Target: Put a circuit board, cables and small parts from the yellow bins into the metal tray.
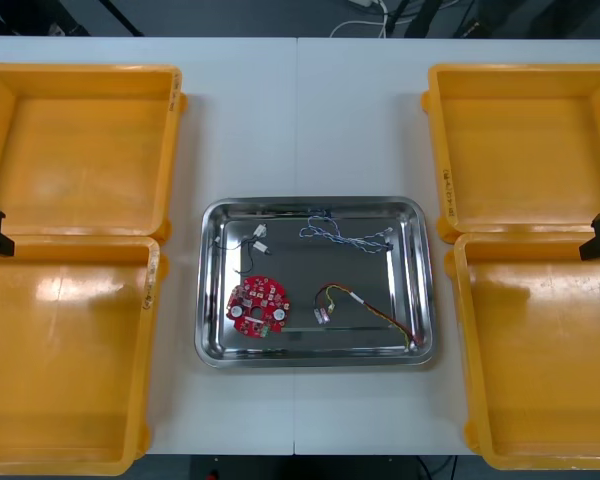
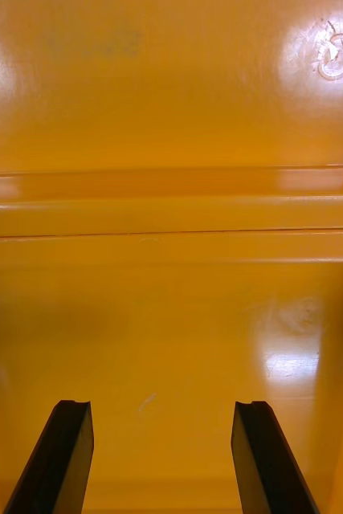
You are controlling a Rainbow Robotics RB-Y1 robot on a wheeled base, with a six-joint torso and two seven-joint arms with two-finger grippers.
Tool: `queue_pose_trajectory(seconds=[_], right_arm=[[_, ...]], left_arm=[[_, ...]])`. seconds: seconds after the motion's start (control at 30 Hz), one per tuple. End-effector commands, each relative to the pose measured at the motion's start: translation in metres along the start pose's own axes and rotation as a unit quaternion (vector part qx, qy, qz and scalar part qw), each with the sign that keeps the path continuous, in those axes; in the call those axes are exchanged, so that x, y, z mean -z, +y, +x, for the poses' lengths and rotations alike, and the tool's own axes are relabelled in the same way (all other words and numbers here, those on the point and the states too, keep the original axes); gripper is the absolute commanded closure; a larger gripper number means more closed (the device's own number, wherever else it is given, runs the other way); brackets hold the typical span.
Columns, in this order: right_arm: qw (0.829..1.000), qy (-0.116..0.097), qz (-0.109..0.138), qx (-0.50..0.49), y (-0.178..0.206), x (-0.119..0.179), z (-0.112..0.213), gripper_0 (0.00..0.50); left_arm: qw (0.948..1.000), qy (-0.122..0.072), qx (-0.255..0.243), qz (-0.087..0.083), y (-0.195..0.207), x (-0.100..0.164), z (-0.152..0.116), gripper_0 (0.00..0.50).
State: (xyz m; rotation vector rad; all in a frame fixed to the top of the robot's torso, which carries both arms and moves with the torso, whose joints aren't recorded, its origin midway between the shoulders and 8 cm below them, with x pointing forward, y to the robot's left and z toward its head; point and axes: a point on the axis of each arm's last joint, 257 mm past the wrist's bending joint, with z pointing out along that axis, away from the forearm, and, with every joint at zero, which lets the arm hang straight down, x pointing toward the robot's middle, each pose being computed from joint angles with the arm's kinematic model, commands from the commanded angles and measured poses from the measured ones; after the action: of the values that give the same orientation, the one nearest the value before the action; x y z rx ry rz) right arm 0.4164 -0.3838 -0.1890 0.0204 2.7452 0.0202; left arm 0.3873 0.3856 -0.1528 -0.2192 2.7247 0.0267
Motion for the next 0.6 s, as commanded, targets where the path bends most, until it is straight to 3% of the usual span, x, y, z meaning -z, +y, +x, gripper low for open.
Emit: queue_pose_trajectory(seconds=[0.03,0.23,0.6], right_arm=[[1.0,-0.016,-0.003,0.015,0.001,0.01,-0.006,0.0],[1.0,-0.016,-0.003,0.015,0.001,0.01,-0.006,0.0],[1.0,-0.016,-0.003,0.015,0.001,0.01,-0.006,0.0]], left_arm=[[0.9981,-0.034,-0.044,-0.025,0.018,0.02,-0.01,0.0],[0.9966,-0.05,-0.064,-0.015,0.017,0.024,-0.011,0.0],[0.9938,-0.061,-0.093,0.004,0.007,0.019,-0.005,0.0]])
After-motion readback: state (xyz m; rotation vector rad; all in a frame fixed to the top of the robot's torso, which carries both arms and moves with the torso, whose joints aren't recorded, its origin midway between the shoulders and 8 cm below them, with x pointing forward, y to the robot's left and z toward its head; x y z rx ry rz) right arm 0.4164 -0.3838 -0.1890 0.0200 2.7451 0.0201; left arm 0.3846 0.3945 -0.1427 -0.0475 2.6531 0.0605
